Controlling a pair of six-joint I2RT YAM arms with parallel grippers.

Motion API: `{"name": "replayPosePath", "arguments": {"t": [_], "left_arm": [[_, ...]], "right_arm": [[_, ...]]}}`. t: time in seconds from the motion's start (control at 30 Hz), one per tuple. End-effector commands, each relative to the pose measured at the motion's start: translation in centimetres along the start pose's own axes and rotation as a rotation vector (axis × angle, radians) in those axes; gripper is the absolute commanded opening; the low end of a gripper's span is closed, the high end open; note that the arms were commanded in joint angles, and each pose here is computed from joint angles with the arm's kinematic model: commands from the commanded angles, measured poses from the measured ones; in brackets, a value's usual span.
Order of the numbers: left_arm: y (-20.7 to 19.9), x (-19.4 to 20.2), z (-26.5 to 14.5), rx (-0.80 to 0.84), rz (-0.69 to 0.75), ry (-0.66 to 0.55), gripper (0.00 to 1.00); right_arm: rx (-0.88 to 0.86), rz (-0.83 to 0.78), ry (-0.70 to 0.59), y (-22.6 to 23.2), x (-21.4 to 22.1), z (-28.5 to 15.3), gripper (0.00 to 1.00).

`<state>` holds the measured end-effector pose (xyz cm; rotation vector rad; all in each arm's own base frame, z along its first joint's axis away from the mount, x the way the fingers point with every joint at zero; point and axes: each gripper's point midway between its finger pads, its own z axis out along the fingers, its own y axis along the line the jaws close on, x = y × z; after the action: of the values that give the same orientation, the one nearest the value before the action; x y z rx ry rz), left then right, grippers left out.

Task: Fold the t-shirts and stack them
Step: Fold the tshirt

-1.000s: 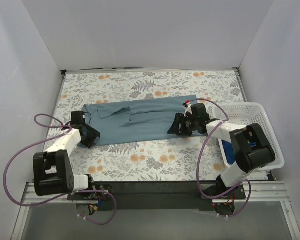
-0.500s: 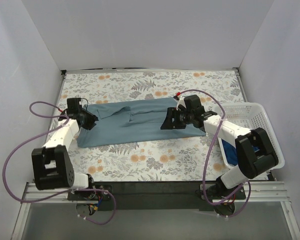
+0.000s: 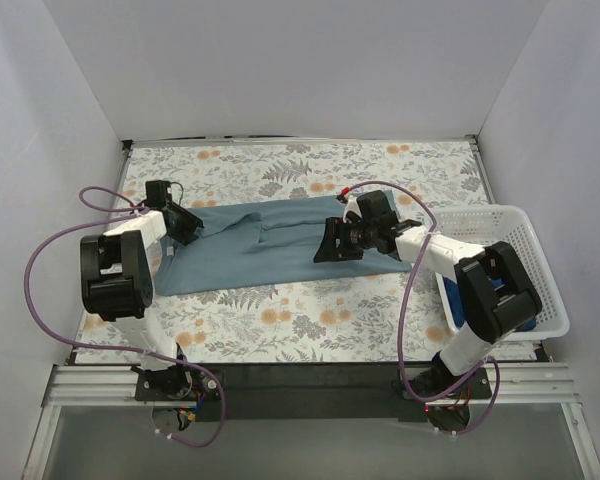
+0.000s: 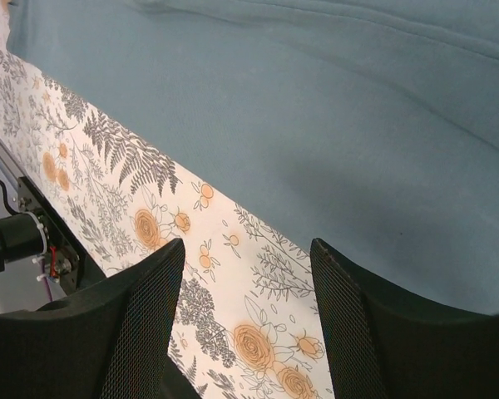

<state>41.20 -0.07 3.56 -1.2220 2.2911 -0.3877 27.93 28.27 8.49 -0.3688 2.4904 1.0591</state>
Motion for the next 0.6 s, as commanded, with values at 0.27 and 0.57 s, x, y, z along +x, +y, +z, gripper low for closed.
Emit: {"name": "replayPosePath", "arguments": {"t": [0.27,0.57], "left_arm": [[-2.2,-0.3,0.1,0.074,0.034,0.016,0.30],[-1.8,1.5,0.3,0.076,0.056,0.051,0.27]], "right_arm": [[-0.094,-0.100,-0.080,2.8,-4.9,1.7,0.68],[-0.159,-0.224,-0.127,4.0,-9.1,5.6,0.66]]}}
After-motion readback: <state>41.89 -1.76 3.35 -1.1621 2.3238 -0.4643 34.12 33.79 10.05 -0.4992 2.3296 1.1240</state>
